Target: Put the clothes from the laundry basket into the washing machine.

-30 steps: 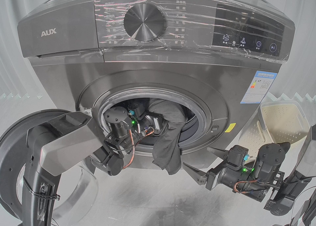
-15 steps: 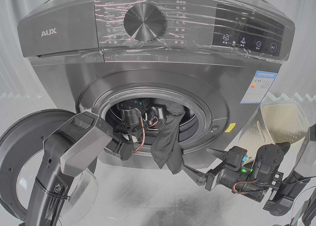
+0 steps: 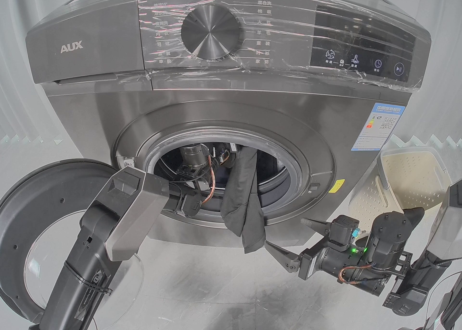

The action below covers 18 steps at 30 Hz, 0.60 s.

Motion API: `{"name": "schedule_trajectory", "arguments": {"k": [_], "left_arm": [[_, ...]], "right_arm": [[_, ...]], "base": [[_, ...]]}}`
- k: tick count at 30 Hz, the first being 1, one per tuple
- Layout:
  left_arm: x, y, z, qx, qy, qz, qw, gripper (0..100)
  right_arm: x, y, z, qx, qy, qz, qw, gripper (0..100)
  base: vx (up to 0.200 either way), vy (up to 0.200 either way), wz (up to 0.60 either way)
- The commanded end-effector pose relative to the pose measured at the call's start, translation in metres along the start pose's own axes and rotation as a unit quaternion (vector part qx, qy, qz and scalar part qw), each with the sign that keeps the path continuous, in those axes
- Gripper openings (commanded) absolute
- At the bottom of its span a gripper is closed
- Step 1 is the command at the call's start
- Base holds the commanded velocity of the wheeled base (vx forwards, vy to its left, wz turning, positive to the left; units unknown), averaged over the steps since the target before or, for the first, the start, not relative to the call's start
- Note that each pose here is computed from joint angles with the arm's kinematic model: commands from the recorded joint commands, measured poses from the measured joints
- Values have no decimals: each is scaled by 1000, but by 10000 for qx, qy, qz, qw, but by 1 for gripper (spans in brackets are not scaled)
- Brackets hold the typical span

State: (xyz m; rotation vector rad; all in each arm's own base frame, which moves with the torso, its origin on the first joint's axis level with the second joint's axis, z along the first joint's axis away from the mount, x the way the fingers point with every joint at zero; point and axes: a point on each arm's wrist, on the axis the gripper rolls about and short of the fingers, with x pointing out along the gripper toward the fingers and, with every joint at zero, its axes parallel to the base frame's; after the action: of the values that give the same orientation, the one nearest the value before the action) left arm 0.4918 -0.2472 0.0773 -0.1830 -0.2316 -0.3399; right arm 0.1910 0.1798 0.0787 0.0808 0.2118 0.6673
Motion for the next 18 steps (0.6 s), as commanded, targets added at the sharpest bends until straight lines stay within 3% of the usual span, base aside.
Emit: {"name": "schedule_trajectory", "arguments": {"k": [1,2,3,7,9,16,18], "left_arm": [[0,4,-11,18,78,87,9999,0],[-1,4,-11,15,108,90,9999,0],[-1,5,-12,19,138,93,9999,100],[-9,3,-9,31,360,95,9993,100],[-21,1,-8,79,701,47,9975,100],[-56,-12,-2,159,1555,-354,9871,100],[-69,-17,-3,224,1856,-507,9811,100]], "right_arm": [[0,0,-1,-3,23,-1,10000,100],[0,0,-1,-3,23,-1,10000,100],[0,0,-1,-3,23,-1,10000,100],[1,0,-2,-4,38,-3,10000,100],[1,0,-2,-4,38,-3,10000,100],[0,0,-1,-5,32,5,10000,100],[0,0,-1,-5,32,5,10000,100]], "base": [[0,0,0],[0,0,0],[0,0,0],[0,0,0],[0,0,0],[0,0,0],[0,0,0]]}}
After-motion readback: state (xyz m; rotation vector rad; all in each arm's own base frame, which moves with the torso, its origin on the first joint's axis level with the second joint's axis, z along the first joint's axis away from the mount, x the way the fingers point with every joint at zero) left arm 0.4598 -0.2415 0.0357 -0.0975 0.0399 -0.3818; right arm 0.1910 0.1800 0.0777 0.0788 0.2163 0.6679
